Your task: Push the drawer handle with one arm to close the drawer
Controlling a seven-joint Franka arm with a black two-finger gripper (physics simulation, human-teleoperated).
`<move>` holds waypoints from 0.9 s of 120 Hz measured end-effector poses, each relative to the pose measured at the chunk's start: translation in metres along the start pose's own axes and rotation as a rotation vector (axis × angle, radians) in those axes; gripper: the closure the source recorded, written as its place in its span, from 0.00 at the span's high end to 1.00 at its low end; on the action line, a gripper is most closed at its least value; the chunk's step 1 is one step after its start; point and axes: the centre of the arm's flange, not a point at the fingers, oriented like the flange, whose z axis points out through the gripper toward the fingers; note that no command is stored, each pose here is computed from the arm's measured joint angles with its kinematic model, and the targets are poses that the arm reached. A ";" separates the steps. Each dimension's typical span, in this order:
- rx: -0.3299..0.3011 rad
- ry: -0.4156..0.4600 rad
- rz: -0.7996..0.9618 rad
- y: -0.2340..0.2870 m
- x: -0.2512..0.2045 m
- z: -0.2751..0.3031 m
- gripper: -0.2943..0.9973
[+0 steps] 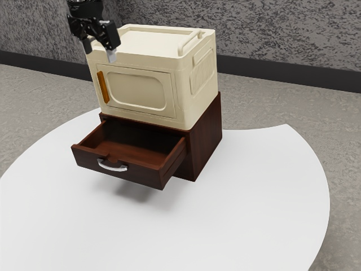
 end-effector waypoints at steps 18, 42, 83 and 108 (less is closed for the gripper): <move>-0.008 -0.034 -0.009 -0.003 -0.005 0.014 0.77; -0.062 -0.076 -0.008 0.001 -0.099 0.043 0.77; -0.047 -0.075 -0.091 0.002 -0.163 0.193 0.27; -0.053 -0.001 -0.154 -0.004 -0.173 0.250 0.20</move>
